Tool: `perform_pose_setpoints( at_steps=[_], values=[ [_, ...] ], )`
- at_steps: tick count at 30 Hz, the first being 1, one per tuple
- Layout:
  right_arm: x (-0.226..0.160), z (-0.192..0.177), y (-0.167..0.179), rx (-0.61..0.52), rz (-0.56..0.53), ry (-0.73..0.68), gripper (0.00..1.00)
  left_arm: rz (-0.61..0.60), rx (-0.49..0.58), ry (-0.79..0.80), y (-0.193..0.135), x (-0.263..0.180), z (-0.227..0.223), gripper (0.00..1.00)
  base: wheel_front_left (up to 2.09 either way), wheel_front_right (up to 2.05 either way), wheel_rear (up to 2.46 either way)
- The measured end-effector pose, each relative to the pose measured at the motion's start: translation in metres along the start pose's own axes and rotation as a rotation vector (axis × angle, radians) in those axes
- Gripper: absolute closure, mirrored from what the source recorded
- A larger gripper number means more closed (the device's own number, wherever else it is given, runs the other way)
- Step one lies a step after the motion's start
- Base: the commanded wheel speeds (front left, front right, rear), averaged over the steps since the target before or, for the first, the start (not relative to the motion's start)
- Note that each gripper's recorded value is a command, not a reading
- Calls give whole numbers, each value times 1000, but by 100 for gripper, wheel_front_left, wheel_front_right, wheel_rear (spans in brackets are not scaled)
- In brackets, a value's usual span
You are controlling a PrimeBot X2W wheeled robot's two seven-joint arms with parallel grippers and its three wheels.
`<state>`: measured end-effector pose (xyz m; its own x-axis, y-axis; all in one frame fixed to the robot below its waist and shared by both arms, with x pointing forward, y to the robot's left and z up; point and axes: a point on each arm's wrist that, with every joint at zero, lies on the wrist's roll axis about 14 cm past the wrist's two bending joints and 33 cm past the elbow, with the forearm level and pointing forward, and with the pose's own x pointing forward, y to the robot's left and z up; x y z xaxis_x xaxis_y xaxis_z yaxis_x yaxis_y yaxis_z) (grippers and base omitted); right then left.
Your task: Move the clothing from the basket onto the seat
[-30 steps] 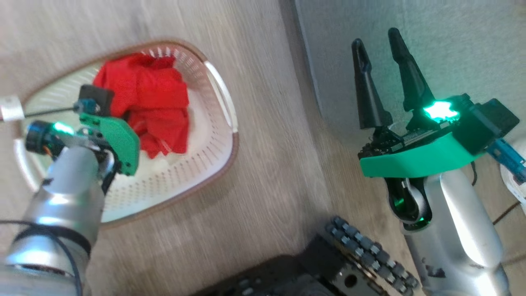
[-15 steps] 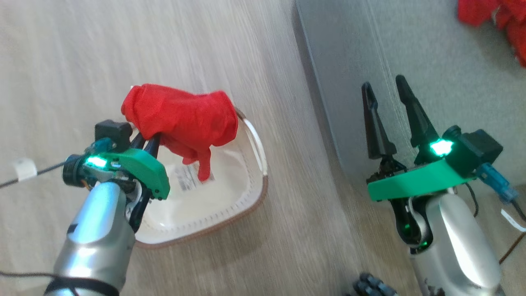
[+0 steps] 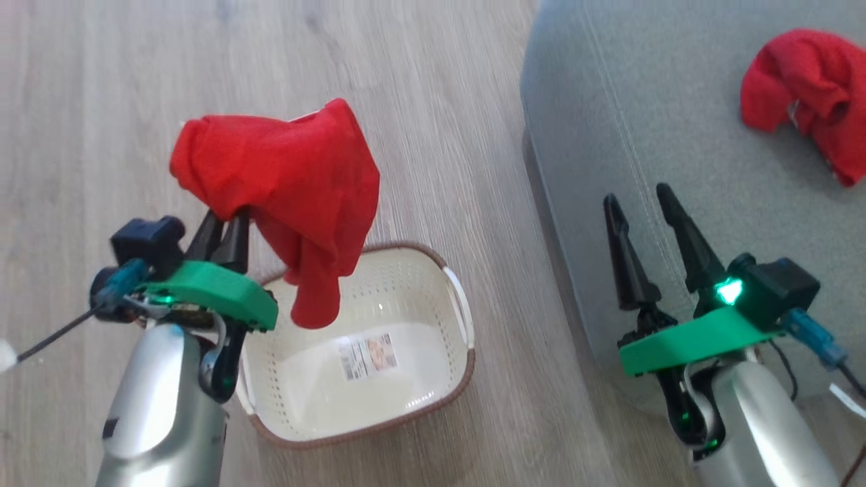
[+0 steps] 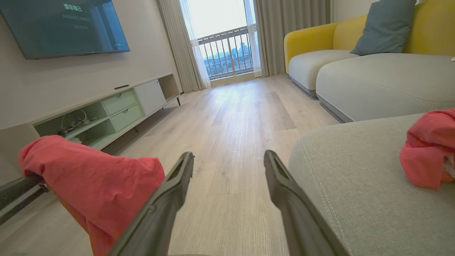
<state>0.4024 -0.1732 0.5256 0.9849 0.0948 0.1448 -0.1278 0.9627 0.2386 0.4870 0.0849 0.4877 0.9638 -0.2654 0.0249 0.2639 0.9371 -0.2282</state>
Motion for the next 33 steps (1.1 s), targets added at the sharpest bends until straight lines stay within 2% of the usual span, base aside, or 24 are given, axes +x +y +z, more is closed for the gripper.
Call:
perform_pose_setpoints(
  at_steps=[18,27,33],
  values=[
    [-25,11,22,-3,67,-17,0,17,-31,-474,-7,-39,158,100,0,0,0],
    [-27,11,23,-2,69,-14,0,-29,-35,-540,-22,-43,178,100,0,0,0],
    [-25,8,23,10,67,-8,0,-154,-30,-497,-61,-39,164,100,0,0,0]
  ],
)
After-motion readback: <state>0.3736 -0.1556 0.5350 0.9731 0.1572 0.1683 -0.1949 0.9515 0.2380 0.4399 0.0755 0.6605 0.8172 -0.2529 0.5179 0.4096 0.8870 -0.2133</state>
